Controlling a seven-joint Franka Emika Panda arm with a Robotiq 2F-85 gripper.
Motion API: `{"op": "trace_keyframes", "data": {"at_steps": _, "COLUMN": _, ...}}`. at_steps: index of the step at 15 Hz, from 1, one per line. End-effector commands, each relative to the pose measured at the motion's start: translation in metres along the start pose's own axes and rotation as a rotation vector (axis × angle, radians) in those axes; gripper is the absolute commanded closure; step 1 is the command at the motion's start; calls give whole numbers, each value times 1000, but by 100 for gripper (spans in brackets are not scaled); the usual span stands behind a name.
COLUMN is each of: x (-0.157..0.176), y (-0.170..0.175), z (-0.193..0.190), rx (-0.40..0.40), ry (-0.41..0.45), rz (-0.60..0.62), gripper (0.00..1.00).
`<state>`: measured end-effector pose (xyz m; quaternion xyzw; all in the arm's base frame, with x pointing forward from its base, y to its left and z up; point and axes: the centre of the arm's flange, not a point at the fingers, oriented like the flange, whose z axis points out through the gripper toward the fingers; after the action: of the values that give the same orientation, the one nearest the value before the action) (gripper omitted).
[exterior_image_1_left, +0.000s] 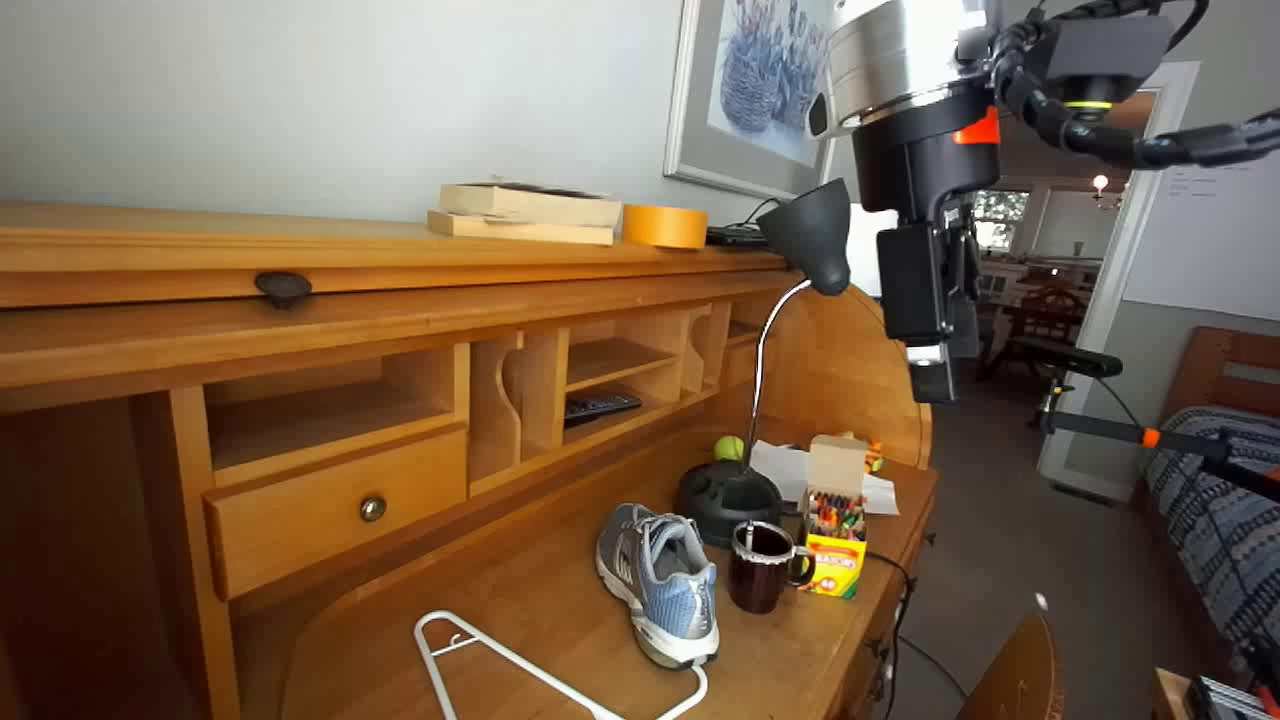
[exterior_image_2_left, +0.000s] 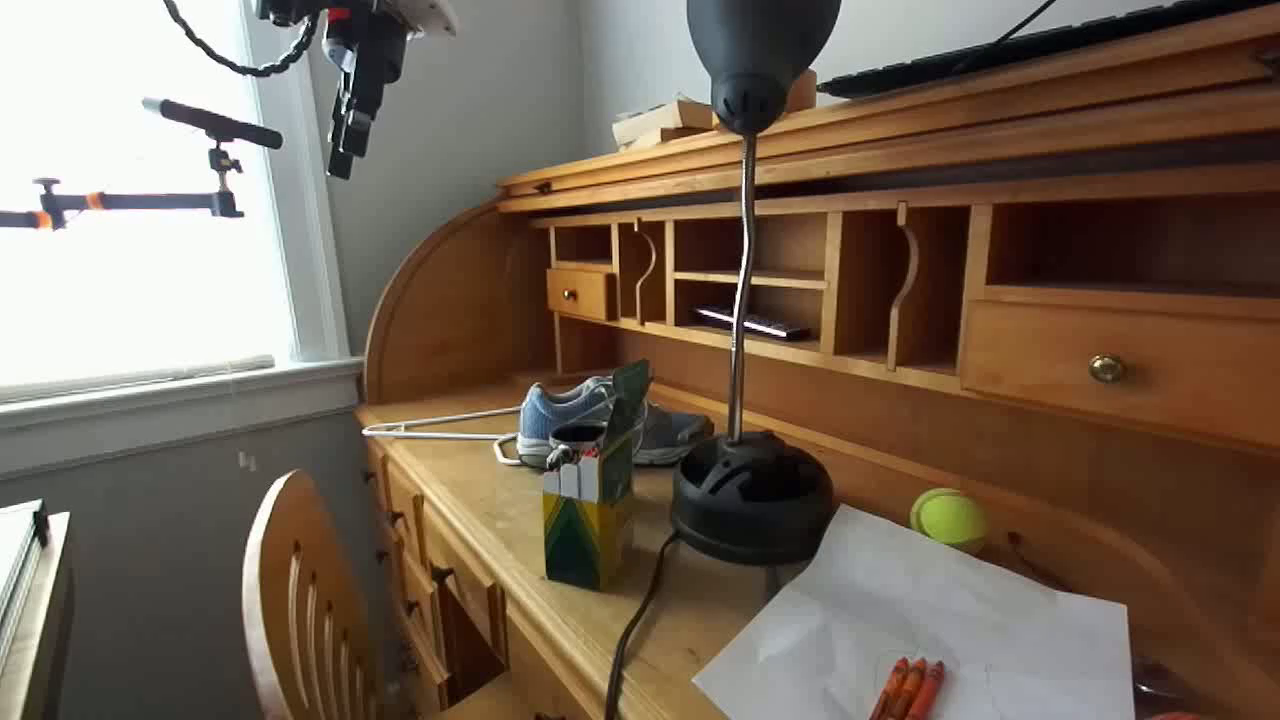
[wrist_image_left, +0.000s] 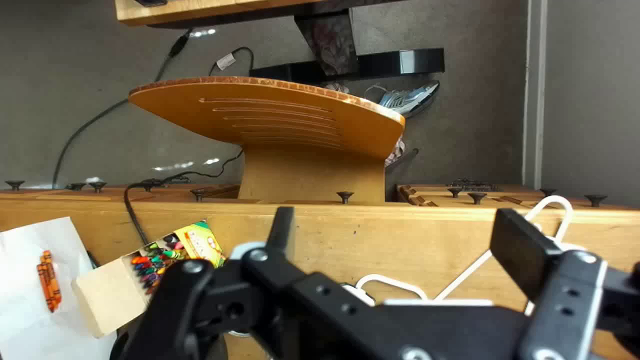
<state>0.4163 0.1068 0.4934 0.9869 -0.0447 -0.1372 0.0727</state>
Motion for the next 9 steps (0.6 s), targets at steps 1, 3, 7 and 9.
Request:
{"op": "trace_keyframes", "data": {"at_steps": 1, "x": 0, "y": 0, "z": 0, "rx": 0, "ry": 0, "rz": 0, "gripper": 0}}
{"op": "trace_keyframes", "data": {"at_steps": 3, "x": 0, "y": 0, "z": 0, "rx": 0, "ry": 0, "rz": 0, "gripper": 0}}
{"op": "trace_keyframes", "data": {"at_steps": 7, "x": 0, "y": 0, "z": 0, "rx": 0, "ry": 0, "rz": 0, "gripper": 0}}
{"op": "trace_keyframes", "data": {"at_steps": 9, "x": 5, "y": 7, "z": 8, "rx": -28, "ry": -2, "rz": 81, "gripper": 0}}
